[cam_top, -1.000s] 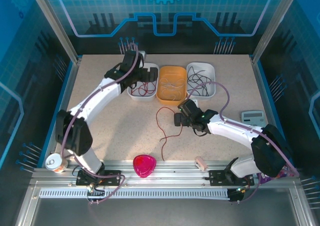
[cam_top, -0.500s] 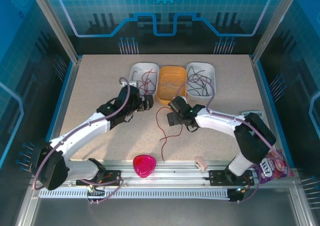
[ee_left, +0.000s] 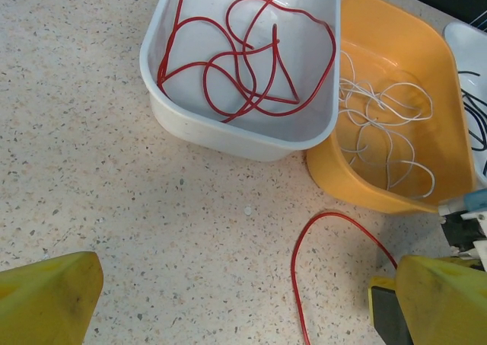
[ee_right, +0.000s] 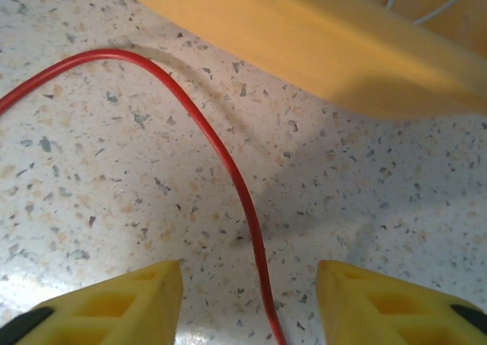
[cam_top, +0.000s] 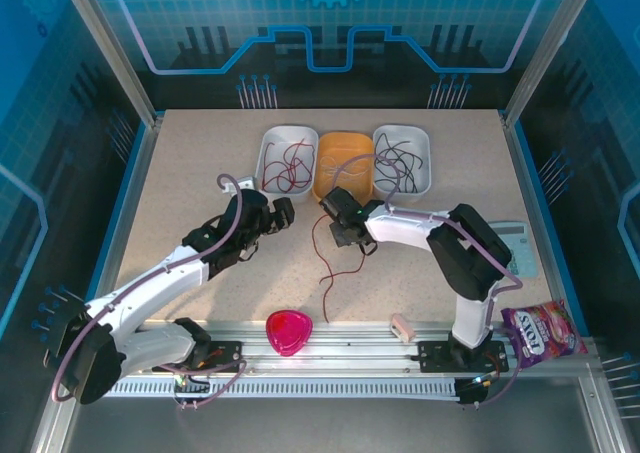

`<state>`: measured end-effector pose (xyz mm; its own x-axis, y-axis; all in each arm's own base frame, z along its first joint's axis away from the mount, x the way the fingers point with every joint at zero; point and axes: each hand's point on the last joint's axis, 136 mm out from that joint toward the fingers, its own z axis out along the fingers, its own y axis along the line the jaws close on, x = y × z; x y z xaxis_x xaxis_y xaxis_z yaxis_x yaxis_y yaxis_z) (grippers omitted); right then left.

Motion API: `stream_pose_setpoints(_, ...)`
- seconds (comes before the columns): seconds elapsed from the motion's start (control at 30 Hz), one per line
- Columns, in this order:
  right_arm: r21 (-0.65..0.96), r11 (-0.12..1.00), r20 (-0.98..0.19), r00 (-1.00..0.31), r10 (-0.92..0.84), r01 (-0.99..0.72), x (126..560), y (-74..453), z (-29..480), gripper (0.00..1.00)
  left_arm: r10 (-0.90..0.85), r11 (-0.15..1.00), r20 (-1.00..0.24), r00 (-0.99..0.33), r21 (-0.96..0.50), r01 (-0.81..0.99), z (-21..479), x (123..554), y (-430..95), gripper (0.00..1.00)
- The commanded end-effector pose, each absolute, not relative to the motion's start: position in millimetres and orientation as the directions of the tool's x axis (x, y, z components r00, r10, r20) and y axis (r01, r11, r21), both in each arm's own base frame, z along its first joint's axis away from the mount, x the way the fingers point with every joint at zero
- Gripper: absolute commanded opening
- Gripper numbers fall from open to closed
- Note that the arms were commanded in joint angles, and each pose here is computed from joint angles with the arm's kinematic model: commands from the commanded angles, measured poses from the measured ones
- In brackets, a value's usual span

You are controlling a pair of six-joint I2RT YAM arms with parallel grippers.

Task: Untangle the cables

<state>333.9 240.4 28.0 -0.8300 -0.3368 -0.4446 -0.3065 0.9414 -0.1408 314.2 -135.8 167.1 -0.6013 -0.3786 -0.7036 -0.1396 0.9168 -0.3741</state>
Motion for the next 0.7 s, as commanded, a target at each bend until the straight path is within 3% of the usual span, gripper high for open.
stream_pose_setpoints(0.0, -0.153, 0.941, -0.437, -0.833, -0.34, -0.303, 340, 238, 25, 0.45, -0.403, 0.908, -0.708, -0.58, -0.39, -0.155, 167, 315, -135, 0.99)
stream_pose_setpoints(0.2, -0.152, 0.937, -0.418, -0.839, -0.349, -0.314, 335, 236, 17, 0.3, -0.404, 0.907, -0.706, -0.581, -0.39, -0.158, 165, 319, -137, 0.99)
stream_pose_setpoints(0.4, -0.148, 0.932, -0.427, -0.829, -0.362, -0.33, 333, 238, 24, 0.0, -0.4, 0.907, -0.691, -0.602, -0.393, -0.152, 158, 322, -143, 0.99)
stream_pose_setpoints(0.67, -0.15, 0.906, -0.549, -0.729, -0.408, -0.395, 326, 255, 74, 0.0, -0.358, 0.914, -0.681, -0.639, -0.396, -0.09, 152, 323, -157, 0.99)
